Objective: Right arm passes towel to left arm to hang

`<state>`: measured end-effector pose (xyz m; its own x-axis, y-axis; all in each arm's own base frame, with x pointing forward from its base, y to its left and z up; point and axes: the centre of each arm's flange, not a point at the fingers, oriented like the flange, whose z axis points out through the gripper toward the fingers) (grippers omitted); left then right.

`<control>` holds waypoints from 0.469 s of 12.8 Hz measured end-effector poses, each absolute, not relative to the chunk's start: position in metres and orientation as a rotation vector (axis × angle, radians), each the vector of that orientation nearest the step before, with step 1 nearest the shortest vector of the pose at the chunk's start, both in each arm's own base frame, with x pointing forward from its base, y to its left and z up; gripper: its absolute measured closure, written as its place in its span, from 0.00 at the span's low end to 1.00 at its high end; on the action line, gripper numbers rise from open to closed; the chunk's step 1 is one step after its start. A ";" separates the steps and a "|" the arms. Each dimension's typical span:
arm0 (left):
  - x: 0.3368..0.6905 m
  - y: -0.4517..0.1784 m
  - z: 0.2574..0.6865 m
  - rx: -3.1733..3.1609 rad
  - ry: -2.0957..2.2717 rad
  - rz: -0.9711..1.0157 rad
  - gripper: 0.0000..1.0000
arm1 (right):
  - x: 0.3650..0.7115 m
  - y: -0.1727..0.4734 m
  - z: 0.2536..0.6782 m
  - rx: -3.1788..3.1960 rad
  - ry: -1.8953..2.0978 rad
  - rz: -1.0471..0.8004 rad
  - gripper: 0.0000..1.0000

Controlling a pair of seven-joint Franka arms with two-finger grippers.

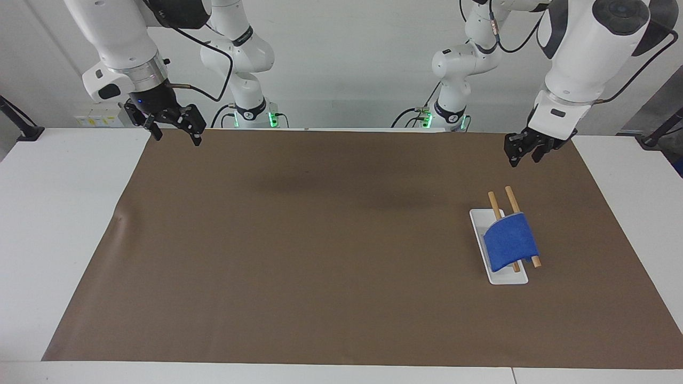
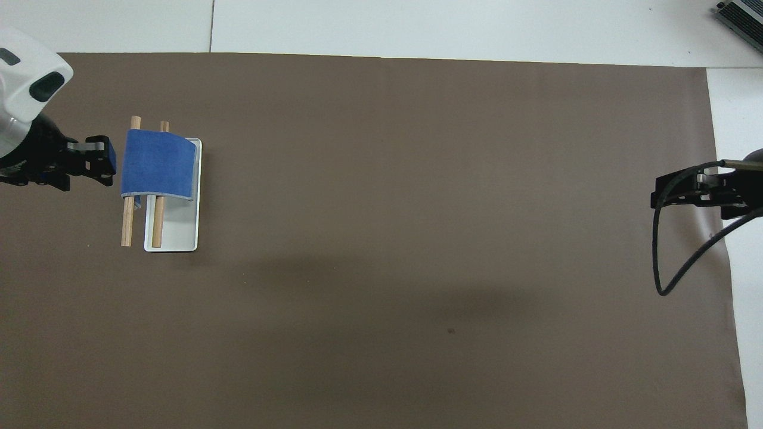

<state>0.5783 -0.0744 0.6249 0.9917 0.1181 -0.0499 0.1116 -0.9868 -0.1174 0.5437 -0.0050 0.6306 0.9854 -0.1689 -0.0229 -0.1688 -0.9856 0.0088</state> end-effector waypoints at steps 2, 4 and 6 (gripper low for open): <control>0.579 -0.052 0.624 -3.019 -0.187 0.108 0.47 | 0.544 -0.006 0.631 3.124 -0.269 -0.037 0.00; 0.580 -0.039 0.623 -3.020 -0.168 0.121 0.48 | 0.544 -0.006 0.631 3.125 -0.269 -0.037 0.00; 0.579 -0.040 0.619 -3.019 -0.155 0.133 0.48 | 0.544 -0.006 0.631 3.125 -0.269 -0.037 0.00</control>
<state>0.5794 -0.0402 0.6195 0.9909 0.1072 -0.0817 0.0970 -0.9881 -0.1198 0.5437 -0.0059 0.6306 0.9850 -0.1710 -0.0234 -0.1709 -0.9853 0.0065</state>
